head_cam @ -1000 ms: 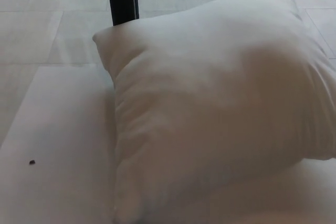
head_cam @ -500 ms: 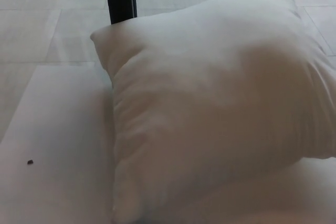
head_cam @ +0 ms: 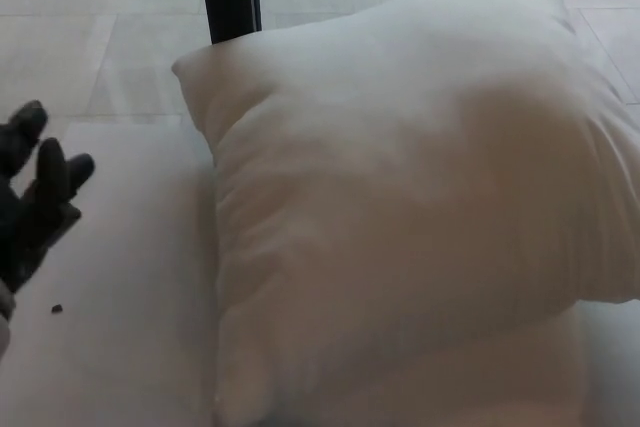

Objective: The robot uses its left hand to press on the left side of the pillow kept in the middle of the desk and uses its right hand to lift up and the right side of the pillow and turn it over

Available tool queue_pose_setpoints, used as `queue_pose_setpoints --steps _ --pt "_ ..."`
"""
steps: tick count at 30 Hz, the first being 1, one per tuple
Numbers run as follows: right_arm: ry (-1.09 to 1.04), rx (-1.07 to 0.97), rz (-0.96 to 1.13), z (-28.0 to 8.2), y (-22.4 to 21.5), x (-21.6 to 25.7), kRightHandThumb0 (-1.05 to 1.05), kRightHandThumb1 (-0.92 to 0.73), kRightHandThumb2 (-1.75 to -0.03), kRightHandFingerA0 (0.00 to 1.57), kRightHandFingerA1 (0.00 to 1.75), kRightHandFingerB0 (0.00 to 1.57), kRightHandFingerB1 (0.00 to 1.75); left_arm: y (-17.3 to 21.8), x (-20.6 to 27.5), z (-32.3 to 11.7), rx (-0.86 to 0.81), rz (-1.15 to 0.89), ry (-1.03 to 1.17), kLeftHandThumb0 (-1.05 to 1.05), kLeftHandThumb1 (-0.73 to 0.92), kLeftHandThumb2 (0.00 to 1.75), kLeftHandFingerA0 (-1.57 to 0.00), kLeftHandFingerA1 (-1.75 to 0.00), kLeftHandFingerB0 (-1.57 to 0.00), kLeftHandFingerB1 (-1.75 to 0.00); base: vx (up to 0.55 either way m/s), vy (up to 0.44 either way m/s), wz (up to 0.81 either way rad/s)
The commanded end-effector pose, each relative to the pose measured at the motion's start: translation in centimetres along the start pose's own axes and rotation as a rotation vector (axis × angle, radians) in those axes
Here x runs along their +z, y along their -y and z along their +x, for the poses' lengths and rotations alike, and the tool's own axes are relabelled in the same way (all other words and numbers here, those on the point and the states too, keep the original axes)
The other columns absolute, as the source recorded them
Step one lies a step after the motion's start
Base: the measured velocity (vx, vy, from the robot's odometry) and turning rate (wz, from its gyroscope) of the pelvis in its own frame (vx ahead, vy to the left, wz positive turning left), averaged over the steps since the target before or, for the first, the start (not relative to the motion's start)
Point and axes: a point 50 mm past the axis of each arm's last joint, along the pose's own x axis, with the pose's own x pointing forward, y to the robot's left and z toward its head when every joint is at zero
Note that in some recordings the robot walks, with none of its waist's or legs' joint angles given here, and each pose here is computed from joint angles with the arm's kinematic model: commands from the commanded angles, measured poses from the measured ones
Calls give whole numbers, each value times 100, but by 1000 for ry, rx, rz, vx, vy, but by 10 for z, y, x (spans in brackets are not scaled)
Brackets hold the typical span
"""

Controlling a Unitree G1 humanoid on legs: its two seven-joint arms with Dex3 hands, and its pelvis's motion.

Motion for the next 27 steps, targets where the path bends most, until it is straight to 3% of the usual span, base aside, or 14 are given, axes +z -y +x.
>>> queue_pose_setpoints --steps 1,2,4,5,6,9,10,16,17,20,21,22,24,27 --pt "-219 95 -93 9 -40 -19 -39 -33 -103 1 51 0 49 48 -57 -20 -75 -37 -346 -96 66 108 0 -51 -1 -8 0 0 0" --pt "-247 127 -124 7 -48 -24 -100 -73 -115 6 46 4 34 60 -64 -20 -112 -20 -362 -93 69 112 0 -49 -1 -10 0 0 0" --pt "-262 157 -143 5 -58 -32 -98 -92 -72 17 41 12 25 74 -70 -21 -133 2 -384 -96 69 112 -5 -57 0 -6 0 0 0" --pt "-266 164 -139 6 -63 -33 -99 -92 -71 18 43 13 26 77 -71 -20 -121 2 -399 -90 86 64 -9 -53 0 -17 0 0 0" --pt "-268 176 -146 6 -66 -35 -100 -92 -72 19 43 12 25 79 -72 -20 -114 2 -408 -95 70 112 -4 -55 0 -7 0 0 0" --pt "-279 212 -185 2 -77 -45 -101 -73 -115 13 51 7 38 88 -80 -21 -113 14 -446 -100 69 111 -2 -53 -9 -4 0 0 0" --pt "-284 219 -177 1 -80 -47 -102 -92 -70 21 46 16 27 90 -83 -22 -119 20 -455 -100 68 111 -4 -54 -11 -6 0 0 0" --pt "-278 258 -183 -2 -96 -49 -103 -92 -70 19 45 16 28 97 -94 -27 -92 -6 -496 -100 64 101 -6 -55 -2 -12 0 0 0" --pt "-269 277 -167 0 -103 -47 -102 -72 -115 13 51 7 39 101 -98 -27 -100 -19 -495 -99 67 114 0 -55 0 -5 0 0 0" --pt "-227 333 -185 0 -117 -37 -105 -92 -71 27 48 13 27 109 -98 -26 -123 -54 -514 -101 65 104 -10 -33 0 0 0 0 0" --pt "-205 379 -173 -1 -127 -30 -101 -71 -116 21 53 11 24 116 -98 -25 -142 -124 -518 -105 72 116 0 -30 0 -15 0 0 0" --pt "-193 398 -168 -1 -133 -24 -105 -92 -73 26 46 6 27 119 -99 -25 -153 -135 -527 -102 66 100 0 -34 0 0 0 0 0" --pt "-170 434 -158 -2 -141 -17 -104 -76 -119 13 51 11 18 123 -100 -25 -171 -174 -541 -105 71 109 0 -36 0 0 0 0 0" --pt "-157 514 -135 -4 -158 1 -105 -92 -72 14 40 0 27 134 -102 -24 -154 -156 -560 -102 73 107 -13 -50 0 0 0 0 0"
